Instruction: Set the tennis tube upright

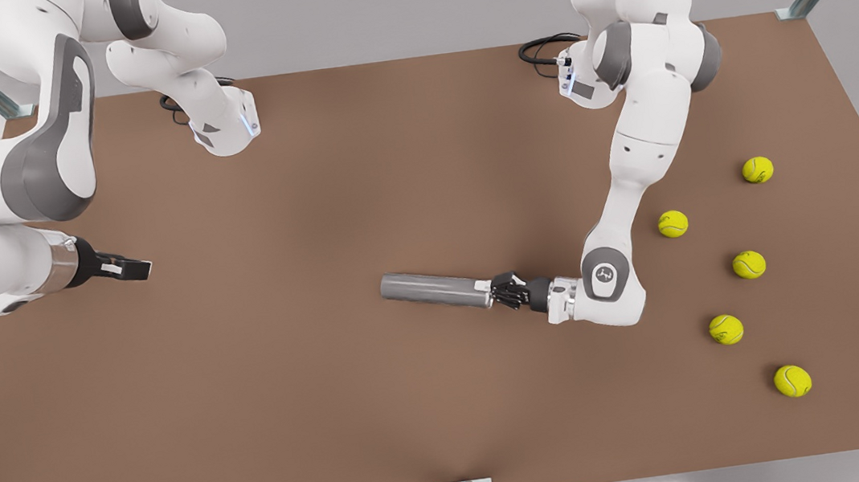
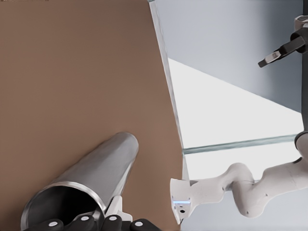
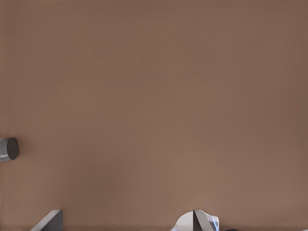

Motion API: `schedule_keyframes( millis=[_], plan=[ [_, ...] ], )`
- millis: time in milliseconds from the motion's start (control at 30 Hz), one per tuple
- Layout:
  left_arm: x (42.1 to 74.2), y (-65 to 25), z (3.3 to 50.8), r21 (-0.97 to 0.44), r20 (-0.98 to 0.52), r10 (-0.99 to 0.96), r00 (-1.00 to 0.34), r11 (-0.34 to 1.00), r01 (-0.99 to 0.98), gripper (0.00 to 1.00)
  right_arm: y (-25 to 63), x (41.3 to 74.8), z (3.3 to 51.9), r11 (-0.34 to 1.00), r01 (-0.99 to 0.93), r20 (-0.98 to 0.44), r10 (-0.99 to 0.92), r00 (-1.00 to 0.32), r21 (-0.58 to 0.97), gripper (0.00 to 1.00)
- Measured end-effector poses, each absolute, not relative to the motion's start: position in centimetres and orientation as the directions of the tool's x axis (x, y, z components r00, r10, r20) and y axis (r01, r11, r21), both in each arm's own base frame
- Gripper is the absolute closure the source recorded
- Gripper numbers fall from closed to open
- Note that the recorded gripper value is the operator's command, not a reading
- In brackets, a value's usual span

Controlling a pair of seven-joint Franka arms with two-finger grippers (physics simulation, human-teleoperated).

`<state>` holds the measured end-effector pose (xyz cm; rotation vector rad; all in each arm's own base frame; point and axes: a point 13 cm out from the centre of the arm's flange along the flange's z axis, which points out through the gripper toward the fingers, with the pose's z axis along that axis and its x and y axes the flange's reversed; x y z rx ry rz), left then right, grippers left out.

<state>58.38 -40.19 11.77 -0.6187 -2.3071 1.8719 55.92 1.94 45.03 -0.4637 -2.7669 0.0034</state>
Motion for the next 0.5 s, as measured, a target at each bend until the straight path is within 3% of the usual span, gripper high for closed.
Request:
schedule_keyframes(
  millis=[300,500],
  plan=[
    [58.7,-38.4,16.6,-0.937,-0.185,0.400,-0.898,0.204,0.284,0.79,1.9,55.8,45.2,0.946,0.322,0.328,0.318,-0.890,-0.045,0.00],
    [60.5,-31.5,27.3,-0.815,-0.269,0.479,-0.836,0.349,0.462,0.79,1.8,55.8,45.1,0.945,0.325,0.330,0.321,-0.888,-0.045,0.00]
  ],
)
